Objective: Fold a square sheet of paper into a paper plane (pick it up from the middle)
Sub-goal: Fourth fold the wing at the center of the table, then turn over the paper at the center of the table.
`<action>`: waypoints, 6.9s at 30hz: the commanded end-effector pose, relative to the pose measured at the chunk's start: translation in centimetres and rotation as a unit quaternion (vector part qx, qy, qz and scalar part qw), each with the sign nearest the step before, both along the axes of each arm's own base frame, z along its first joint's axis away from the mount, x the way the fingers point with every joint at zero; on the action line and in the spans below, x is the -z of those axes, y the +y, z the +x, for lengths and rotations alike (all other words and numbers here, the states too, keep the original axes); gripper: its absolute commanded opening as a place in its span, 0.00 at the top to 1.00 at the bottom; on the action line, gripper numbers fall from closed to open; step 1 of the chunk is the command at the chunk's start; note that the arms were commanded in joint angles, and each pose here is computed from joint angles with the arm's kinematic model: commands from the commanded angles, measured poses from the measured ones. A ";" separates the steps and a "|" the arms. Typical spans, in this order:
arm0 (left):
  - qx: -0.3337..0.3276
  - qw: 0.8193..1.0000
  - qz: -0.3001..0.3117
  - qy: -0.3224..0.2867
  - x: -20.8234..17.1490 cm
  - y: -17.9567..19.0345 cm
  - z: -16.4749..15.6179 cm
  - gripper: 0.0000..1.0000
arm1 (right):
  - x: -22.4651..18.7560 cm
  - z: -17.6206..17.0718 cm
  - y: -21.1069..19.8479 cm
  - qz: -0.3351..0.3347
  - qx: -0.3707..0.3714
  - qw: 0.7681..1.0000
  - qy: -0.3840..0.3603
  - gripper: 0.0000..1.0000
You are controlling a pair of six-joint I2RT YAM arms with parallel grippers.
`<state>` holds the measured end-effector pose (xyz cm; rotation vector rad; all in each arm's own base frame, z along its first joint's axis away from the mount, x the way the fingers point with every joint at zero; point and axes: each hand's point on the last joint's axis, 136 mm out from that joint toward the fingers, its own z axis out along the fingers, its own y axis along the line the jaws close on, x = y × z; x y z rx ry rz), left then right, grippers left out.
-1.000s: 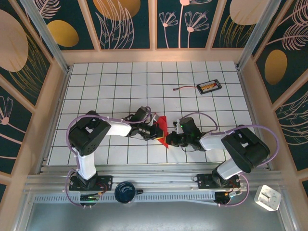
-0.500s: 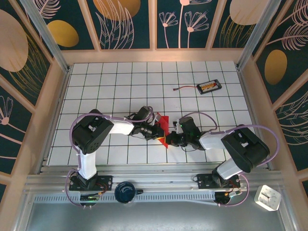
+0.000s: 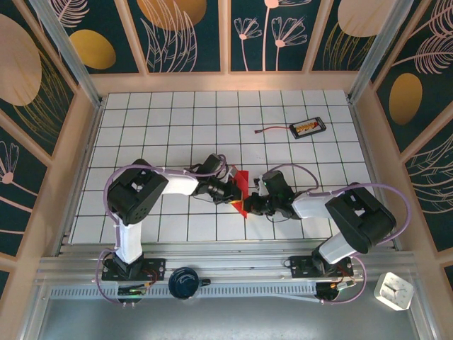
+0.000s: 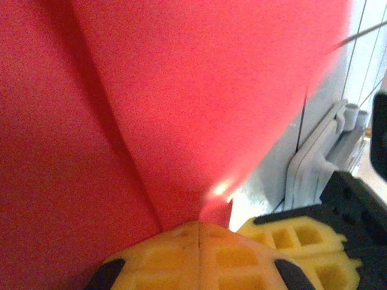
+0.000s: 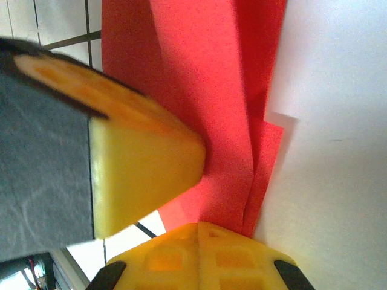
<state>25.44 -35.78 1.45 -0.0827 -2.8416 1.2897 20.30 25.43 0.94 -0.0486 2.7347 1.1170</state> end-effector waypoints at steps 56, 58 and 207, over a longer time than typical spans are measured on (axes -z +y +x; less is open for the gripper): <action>-0.142 0.983 0.027 -0.117 0.1 6.9 19.1 0.92 | 5.3 -4.8 -5.4 -0.153 -0.009 0.986 0.071 1.00; -0.148 0.980 0.011 -0.131 -1.7 7.0 18.8 0.87 | 3.4 -3.3 -3.9 -0.125 -0.024 0.991 0.034 1.00; -0.244 0.952 -0.044 -0.177 -9.8 15.6 11.6 0.57 | -9.1 4.9 9.7 -0.291 -0.036 0.915 -0.277 0.72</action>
